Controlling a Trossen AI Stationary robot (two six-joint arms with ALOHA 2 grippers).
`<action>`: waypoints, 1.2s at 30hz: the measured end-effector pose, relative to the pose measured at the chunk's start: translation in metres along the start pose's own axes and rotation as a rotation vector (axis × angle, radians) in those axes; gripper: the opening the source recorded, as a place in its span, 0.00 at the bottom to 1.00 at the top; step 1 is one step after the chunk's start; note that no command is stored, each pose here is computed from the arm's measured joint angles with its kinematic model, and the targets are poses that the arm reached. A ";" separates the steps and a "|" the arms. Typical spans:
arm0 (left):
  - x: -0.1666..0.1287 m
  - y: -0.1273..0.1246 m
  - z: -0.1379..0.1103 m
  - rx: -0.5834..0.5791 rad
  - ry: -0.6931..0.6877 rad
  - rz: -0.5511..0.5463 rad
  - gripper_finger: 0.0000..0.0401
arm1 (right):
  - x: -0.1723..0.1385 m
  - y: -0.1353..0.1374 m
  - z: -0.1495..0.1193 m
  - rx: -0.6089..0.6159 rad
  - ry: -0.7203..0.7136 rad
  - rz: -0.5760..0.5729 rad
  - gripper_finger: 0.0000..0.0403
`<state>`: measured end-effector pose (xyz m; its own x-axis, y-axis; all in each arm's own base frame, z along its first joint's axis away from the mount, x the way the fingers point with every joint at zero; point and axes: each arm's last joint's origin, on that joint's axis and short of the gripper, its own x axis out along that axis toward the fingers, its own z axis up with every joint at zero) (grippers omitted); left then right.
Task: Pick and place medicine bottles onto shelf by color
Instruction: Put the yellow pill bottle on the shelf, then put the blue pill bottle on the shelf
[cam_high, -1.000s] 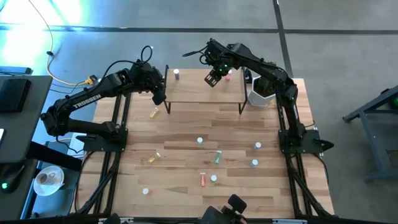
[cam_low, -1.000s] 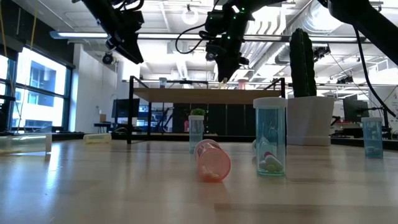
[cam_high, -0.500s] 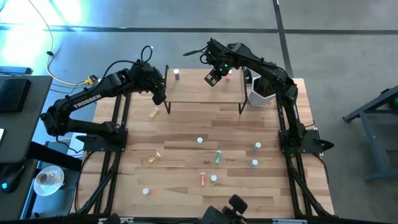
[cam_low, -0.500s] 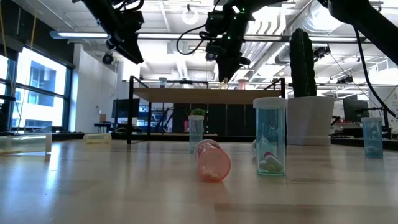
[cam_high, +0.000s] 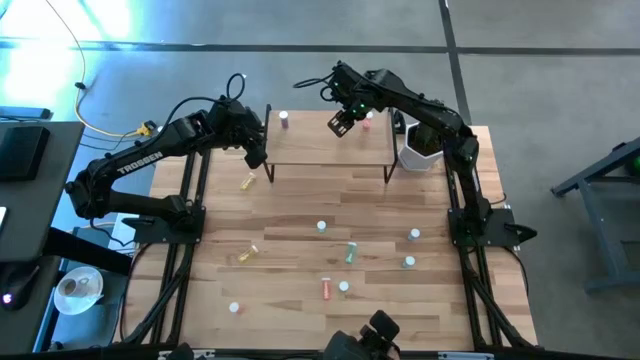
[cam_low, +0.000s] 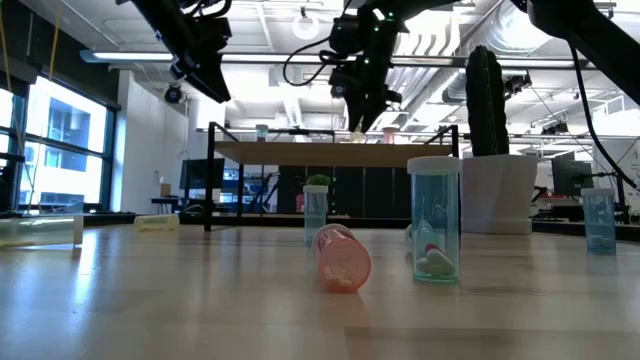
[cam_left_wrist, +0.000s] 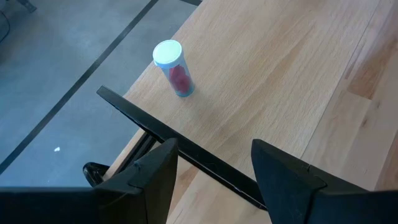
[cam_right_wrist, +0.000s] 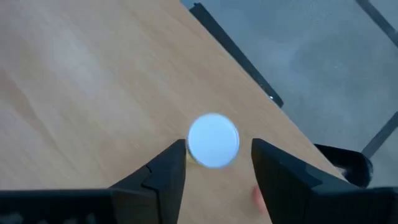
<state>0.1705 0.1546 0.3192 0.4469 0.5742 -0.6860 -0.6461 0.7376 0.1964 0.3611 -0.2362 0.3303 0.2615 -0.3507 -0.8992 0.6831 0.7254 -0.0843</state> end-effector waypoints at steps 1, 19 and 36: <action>0.000 0.000 0.000 0.000 0.000 0.000 0.49 | 0.000 0.000 0.000 -0.001 0.000 -0.001 0.44; 0.000 0.000 0.000 0.000 0.000 0.000 0.49 | -0.005 0.000 -0.001 -0.024 0.001 0.008 0.44; 0.000 0.000 0.000 -0.012 -0.001 -0.014 0.49 | -0.079 0.025 -0.020 -0.195 -0.124 0.066 0.44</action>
<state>0.1707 0.1544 0.3192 0.4566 0.5646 -0.6875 -0.6471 0.7411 0.1788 0.3438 -0.1791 0.3909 0.3908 -0.3600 -0.8471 0.5204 0.8456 -0.1193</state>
